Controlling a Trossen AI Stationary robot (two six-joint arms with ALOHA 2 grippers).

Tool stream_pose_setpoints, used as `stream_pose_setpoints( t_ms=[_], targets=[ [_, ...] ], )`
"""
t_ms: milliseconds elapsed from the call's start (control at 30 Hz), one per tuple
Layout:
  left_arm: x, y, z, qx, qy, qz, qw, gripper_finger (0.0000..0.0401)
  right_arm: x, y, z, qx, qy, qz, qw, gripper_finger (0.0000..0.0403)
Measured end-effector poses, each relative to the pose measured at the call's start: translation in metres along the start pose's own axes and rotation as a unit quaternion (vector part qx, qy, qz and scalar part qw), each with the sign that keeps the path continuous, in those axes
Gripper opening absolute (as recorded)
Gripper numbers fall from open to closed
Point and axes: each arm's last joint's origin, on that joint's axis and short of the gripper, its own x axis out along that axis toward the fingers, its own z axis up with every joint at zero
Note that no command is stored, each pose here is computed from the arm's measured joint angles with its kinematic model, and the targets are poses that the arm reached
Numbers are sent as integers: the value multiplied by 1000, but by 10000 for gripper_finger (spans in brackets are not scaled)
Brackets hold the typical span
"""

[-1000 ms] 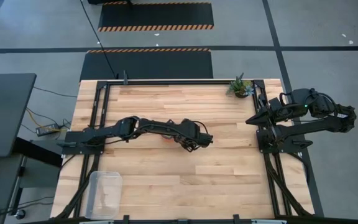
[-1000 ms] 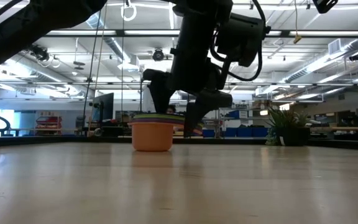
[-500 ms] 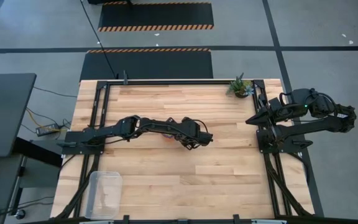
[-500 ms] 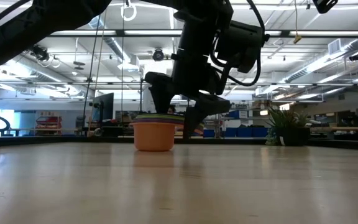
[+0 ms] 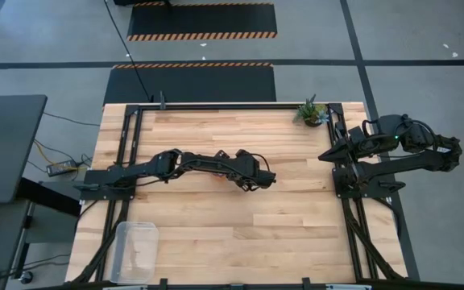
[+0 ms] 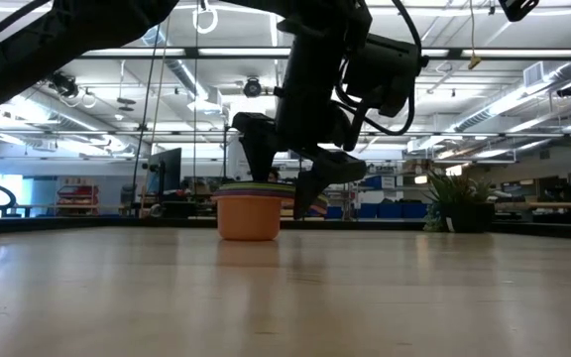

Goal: Nest measuring cups in basket
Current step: Put the stacked measuring cups into the transparent bin

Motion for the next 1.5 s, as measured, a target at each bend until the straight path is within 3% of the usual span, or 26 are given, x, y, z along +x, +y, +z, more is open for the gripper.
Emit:
stream_pose_setpoints(
  t_ms=[267, 1500],
  targets=[
    [0, -1, -2, -10, 39, -25, 999, 355, 0, 0, 0, 0, 0, 0, 1000, 17],
    [3, 2, 2, 23, 54, -35, 998, 354, 0, 0, 0, 0, 0, 0, 1000, 17]
  ],
)
